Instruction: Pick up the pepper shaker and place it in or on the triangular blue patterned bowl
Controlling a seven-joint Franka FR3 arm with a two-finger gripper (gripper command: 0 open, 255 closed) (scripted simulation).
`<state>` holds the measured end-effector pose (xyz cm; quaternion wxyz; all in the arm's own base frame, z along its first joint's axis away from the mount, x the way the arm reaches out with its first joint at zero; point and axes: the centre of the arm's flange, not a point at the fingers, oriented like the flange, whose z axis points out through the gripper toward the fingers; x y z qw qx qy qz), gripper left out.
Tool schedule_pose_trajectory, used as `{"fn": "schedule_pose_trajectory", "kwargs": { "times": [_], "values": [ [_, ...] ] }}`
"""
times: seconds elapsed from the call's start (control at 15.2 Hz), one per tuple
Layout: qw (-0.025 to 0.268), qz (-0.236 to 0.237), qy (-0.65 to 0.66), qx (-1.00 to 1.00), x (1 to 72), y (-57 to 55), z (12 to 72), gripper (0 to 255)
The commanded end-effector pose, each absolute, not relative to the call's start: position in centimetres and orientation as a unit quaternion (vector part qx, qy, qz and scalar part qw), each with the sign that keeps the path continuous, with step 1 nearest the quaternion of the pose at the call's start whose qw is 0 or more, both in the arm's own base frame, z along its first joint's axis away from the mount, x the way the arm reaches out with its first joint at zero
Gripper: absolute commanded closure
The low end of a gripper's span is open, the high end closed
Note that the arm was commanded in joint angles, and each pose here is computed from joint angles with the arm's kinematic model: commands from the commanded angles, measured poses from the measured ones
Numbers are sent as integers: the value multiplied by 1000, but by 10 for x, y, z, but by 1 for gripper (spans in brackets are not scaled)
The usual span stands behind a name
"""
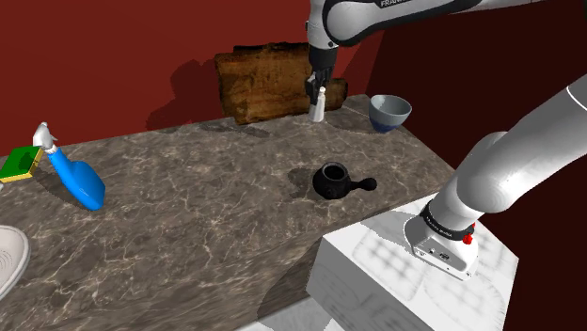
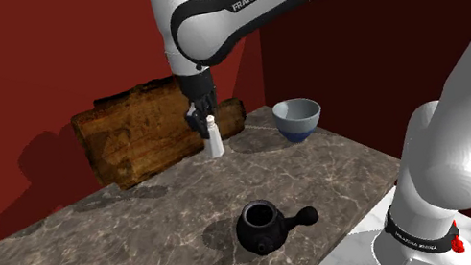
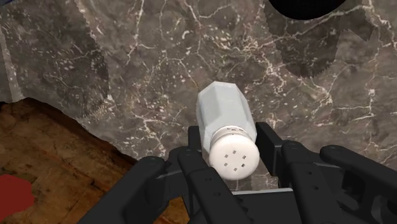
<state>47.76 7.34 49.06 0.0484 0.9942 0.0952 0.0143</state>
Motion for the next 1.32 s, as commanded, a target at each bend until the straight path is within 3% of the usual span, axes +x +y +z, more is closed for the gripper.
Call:
{"fn": "schedule_pose_trajectory", "kwargs": {
  "times": [0.0,0.53,1.25],
  "values": [
    [48,14,95,994,477,74,502,255],
    [48,14,95,994,477,74,541,255],
    [48,14,95,994,429,-62,551,255]
  ]
}}
